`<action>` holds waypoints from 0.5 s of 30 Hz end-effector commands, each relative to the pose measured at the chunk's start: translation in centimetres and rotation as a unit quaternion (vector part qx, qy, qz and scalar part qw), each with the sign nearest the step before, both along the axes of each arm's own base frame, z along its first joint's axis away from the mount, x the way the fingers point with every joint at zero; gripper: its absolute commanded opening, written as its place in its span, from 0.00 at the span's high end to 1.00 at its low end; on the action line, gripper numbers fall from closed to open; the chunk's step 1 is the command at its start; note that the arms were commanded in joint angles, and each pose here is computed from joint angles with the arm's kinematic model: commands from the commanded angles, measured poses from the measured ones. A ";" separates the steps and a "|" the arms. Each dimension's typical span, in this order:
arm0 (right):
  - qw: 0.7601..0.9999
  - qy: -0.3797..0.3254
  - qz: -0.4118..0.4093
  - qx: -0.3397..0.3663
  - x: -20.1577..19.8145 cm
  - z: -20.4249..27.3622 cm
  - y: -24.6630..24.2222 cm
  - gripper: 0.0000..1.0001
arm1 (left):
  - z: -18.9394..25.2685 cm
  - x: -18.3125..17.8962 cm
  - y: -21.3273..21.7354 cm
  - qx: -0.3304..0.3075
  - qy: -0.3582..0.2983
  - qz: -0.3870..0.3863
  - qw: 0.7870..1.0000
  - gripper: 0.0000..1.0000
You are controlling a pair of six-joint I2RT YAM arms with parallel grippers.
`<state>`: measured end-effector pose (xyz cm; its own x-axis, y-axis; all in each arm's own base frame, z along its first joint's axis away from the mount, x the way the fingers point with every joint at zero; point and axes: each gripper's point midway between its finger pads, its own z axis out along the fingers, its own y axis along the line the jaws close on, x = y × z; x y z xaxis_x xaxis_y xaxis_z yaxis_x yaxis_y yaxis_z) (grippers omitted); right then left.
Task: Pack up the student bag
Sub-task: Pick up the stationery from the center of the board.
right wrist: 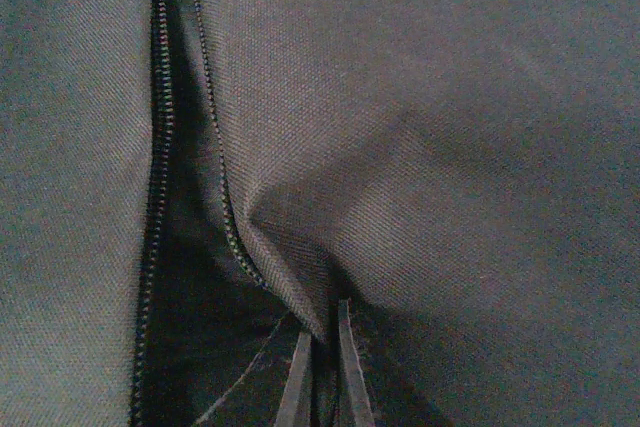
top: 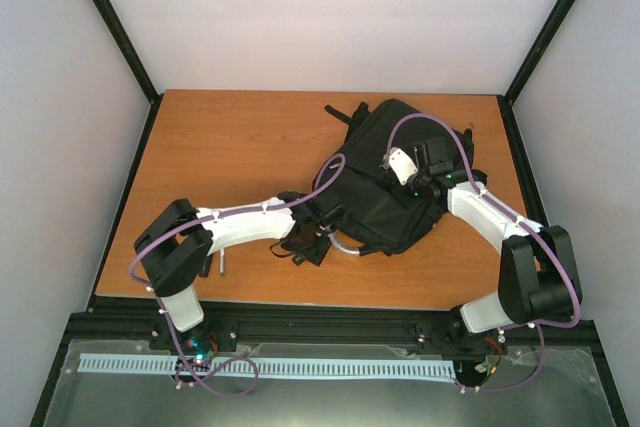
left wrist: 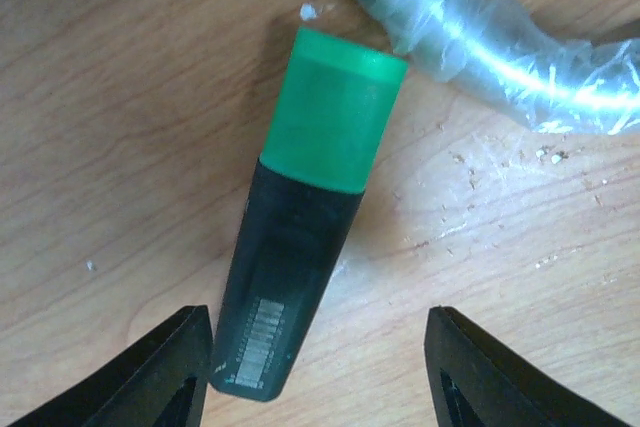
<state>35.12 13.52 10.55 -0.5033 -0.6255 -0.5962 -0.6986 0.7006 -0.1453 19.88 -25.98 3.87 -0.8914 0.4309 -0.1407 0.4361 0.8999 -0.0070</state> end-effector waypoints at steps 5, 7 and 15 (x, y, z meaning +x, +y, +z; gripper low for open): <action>1.000 -0.001 0.005 0.006 0.0 0.5 0.2 0.94 | 0.1 1.5 -0.4 -0.009 0.015 -0.027 0.999 0.42; 1.000 0.000 0.006 0.005 0.0 0.4 0.2 0.94 | -0.3 1.7 -0.2 -0.004 0.017 -0.026 1.000 0.43; 1.000 0.000 0.005 0.005 0.0 0.4 0.2 0.94 | -1.3 1.9 0.4 0.017 0.019 -0.021 0.999 0.54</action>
<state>35.10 13.54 10.56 -0.5028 -0.6256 -0.5965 -0.6993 0.7000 -0.1447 20.98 -25.40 2.18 -0.8813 0.4663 -0.0768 0.4686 0.8833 -0.0134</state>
